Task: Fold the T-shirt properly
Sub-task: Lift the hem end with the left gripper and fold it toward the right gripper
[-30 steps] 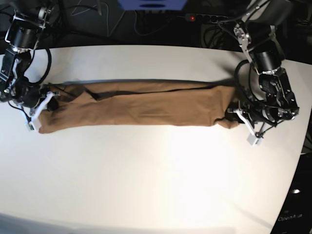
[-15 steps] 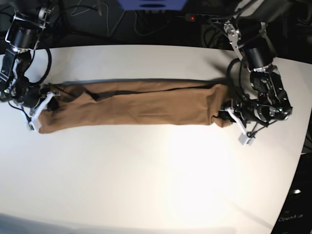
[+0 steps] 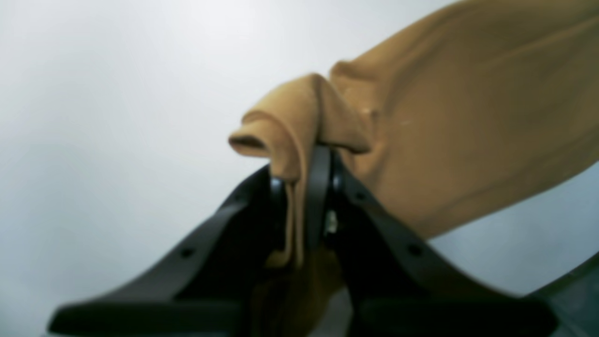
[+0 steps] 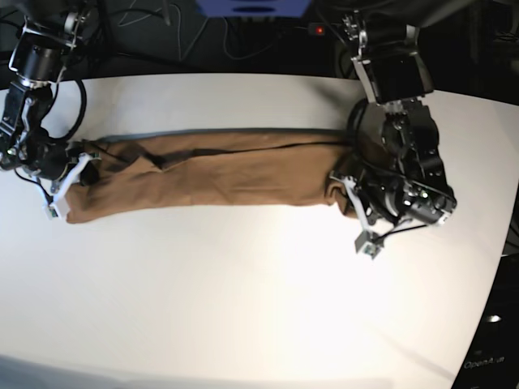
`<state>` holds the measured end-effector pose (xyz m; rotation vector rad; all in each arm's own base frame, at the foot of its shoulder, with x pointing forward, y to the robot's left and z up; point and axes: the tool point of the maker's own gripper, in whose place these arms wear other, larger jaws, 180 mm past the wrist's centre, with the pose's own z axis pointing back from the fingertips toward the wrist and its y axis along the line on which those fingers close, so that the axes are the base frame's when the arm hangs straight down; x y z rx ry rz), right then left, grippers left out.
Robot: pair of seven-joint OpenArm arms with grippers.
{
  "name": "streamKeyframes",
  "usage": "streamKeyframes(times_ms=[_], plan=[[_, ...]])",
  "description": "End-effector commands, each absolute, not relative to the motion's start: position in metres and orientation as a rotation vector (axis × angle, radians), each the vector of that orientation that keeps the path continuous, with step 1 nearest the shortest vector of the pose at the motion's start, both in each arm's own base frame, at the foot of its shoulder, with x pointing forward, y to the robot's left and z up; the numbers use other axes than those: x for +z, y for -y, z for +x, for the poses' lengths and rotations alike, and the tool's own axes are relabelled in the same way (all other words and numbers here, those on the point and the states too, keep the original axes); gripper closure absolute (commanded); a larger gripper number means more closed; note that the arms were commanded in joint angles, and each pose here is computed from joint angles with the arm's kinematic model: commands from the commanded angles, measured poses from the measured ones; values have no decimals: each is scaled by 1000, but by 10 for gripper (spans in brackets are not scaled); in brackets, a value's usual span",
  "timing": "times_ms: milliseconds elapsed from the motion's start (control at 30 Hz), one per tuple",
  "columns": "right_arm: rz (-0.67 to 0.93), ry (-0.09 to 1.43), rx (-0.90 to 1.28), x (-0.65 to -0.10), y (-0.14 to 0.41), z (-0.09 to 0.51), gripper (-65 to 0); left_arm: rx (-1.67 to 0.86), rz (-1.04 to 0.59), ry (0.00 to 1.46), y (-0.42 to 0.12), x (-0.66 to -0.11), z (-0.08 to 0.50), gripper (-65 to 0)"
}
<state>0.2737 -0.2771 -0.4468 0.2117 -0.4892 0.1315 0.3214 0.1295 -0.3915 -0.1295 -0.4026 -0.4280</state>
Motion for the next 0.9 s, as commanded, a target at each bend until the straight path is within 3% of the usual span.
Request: streamKeyframes(times_ms=[0, 300, 600, 867], plan=[[168, 326, 158, -468, 281, 243, -12, -452, -139, 481, -118, -371, 338, -29], [168, 326, 158, -468, 281, 243, -13, -472, -229, 580, -43, -335, 353, -28], [112, 264, 197, -480, 273, 236, -10, -424, -253, 576, -17, -327, 357, -28], [90, 231, 216, -487, 265, 233, -9, -341, -486, 581, 26, -308, 354, -27]])
